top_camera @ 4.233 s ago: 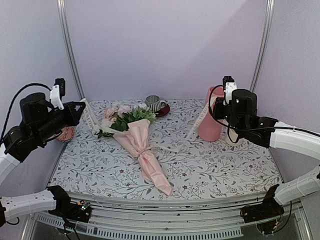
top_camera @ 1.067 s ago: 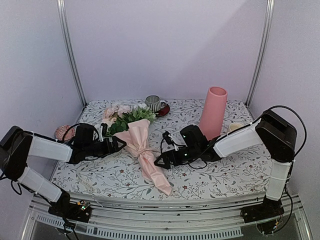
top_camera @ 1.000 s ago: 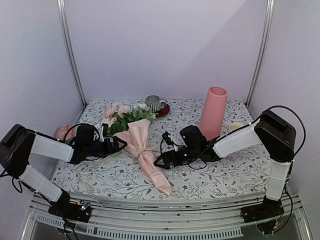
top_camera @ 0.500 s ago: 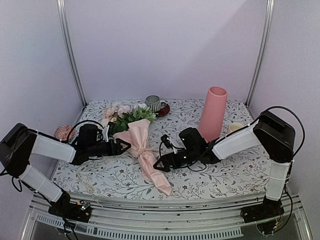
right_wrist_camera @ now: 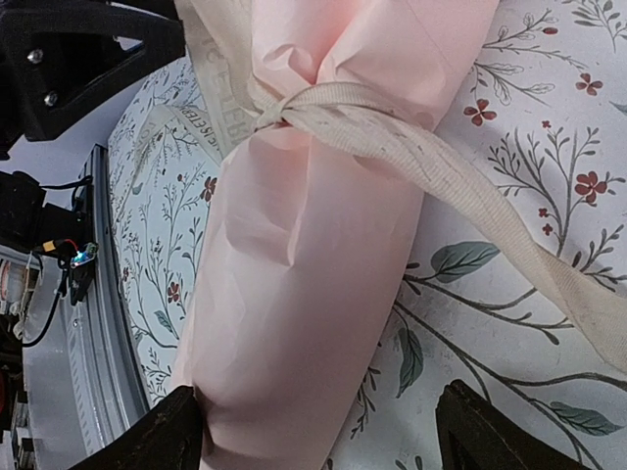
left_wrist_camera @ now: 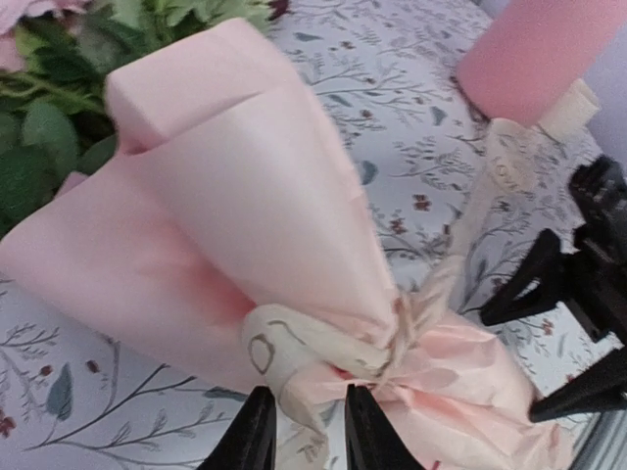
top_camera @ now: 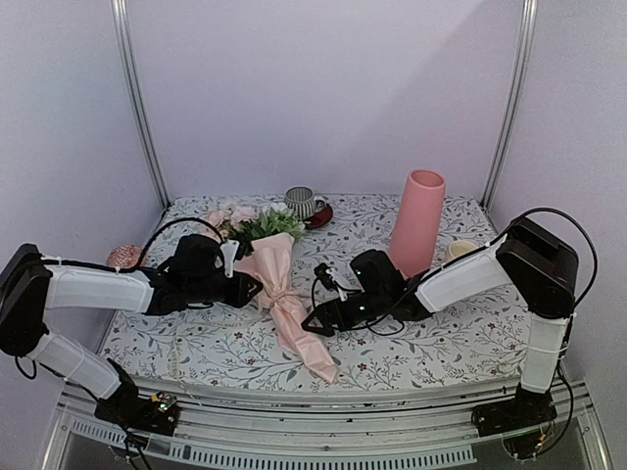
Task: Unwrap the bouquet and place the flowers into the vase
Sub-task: Adjust the ribbon in the folded wrapping paper, then adjust the ribbon on the folded wrapping paper.
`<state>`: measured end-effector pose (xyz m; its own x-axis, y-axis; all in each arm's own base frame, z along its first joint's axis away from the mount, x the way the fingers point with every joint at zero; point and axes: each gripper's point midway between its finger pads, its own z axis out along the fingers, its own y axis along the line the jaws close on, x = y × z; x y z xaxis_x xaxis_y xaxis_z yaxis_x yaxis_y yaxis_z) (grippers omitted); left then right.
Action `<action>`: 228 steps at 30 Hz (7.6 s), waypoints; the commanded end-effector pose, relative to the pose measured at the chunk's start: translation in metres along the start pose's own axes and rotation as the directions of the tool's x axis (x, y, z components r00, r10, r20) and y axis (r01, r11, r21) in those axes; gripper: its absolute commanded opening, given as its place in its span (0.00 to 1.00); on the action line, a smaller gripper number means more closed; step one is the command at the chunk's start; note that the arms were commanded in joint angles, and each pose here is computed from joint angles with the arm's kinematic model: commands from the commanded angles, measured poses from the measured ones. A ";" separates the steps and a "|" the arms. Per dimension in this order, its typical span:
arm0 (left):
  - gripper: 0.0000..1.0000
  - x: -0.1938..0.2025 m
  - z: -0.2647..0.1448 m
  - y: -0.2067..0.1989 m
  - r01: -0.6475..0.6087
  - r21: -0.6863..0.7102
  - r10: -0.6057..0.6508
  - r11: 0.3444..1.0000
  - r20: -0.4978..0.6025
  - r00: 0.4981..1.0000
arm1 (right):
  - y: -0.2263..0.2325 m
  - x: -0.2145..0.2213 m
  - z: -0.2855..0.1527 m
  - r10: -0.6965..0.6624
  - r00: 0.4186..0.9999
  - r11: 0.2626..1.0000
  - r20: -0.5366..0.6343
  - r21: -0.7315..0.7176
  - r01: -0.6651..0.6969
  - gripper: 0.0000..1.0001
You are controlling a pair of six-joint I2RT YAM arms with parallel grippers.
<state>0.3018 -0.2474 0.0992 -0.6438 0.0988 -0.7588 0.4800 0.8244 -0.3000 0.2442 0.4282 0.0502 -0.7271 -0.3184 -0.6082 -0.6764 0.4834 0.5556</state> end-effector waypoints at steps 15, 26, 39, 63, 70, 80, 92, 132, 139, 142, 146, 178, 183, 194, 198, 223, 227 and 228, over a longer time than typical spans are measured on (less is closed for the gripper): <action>0.42 0.019 -0.076 0.140 0.331 -0.533 -0.314 0.779 0.125 0.941 | 0.008 -0.028 -0.015 -0.050 0.994 0.998 0.096 0.038 0.047 0.84; 0.32 -0.010 -0.048 -0.002 0.042 0.066 -0.049 0.997 0.112 0.992 | 0.013 -0.039 -0.031 -0.062 0.987 0.997 0.149 0.060 0.053 0.83; 0.28 0.029 -0.003 -0.027 0.026 0.126 -0.031 0.992 0.036 0.999 | 0.022 -0.051 -0.035 -0.092 0.978 0.996 0.185 0.035 0.087 0.84; 0.28 0.030 0.019 -0.026 -0.032 0.111 0.029 0.993 0.026 0.999 | 0.020 -0.041 0.012 0.009 0.997 0.998 0.082 -0.069 -0.004 0.79; 0.24 0.028 0.031 -0.023 -0.057 0.078 0.057 0.995 0.002 0.998 | 0.016 -0.030 0.025 0.035 0.999 0.996 0.029 -0.089 -0.032 0.73; 0.19 0.032 0.044 -0.027 -0.083 0.078 0.086 0.993 -0.031 0.996 | 0.005 -0.014 0.030 0.065 0.998 0.996 -0.015 -0.066 -0.065 0.70; 0.00 0.027 0.035 -0.024 -0.083 0.040 0.084 0.996 -0.021 0.996 | -0.009 -0.001 0.025 0.091 0.996 0.996 -0.012 -0.001 -0.091 0.69; 0.17 0.033 0.025 -0.019 0.004 0.025 -0.004 1.000 -0.021 1.000 | 0.011 -0.090 -0.011 -0.194 0.967 0.978 0.162 0.107 0.178 0.64; 0.12 0.036 0.032 -0.016 0.005 0.008 -0.005 1.000 -0.032 0.999 | 0.010 -0.109 0.008 -0.219 0.964 0.975 0.152 0.071 0.211 0.35; 0.07 0.037 0.033 -0.015 0.003 0.003 -0.003 1.000 -0.034 0.999 | 0.009 -0.110 0.017 -0.229 0.963 0.973 0.143 0.059 0.222 0.31; 0.00 0.038 0.033 -0.016 0.005 0.010 -0.005 1.000 -0.035 0.999 | 0.004 -0.106 0.030 -0.225 0.967 0.974 0.122 0.045 0.221 0.30; 0.00 0.052 0.021 -0.027 0.061 0.127 -0.063 0.990 0.008 0.998 | 0.009 -0.065 0.025 -0.137 0.988 0.990 0.077 0.031 0.135 0.37; 0.00 0.052 0.021 -0.027 0.061 0.129 -0.063 0.990 0.008 0.998 | 0.005 -0.070 0.042 -0.132 0.990 0.991 0.054 0.025 0.131 0.38; 0.00 0.048 0.023 -0.018 0.077 0.071 -0.078 0.995 0.015 0.997 | -0.010 -0.049 0.063 -0.092 0.996 0.995 -0.014 0.038 0.092 0.37; 0.00 0.045 0.021 -0.014 0.083 0.042 -0.084 0.996 0.026 0.996 | -0.031 -0.028 0.063 -0.070 0.995 0.987 -0.069 0.140 0.080 0.36; 0.12 0.032 0.002 -0.034 0.006 0.124 -0.016 0.992 0.075 0.997 | -0.002 -0.102 -0.039 -0.319 0.914 0.917 0.250 0.324 0.232 0.37; 0.22 0.029 -0.003 -0.032 -0.006 0.103 -0.003 0.995 0.084 0.996 | 0.016 -0.118 -0.064 -0.372 0.856 0.911 0.359 0.320 0.261 0.39; 0.24 0.027 -0.004 -0.032 -0.012 0.098 0.003 0.995 0.089 0.996 | 0.018 -0.119 -0.071 -0.380 0.842 0.909 0.383 0.323 0.264 0.40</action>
<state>0.2684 -0.2688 0.0798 -0.6203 0.0385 -0.7834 0.5204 0.7675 -0.3744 0.3084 0.4219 0.1247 -0.4403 -0.2502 -0.8623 -0.7508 0.6293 0.2007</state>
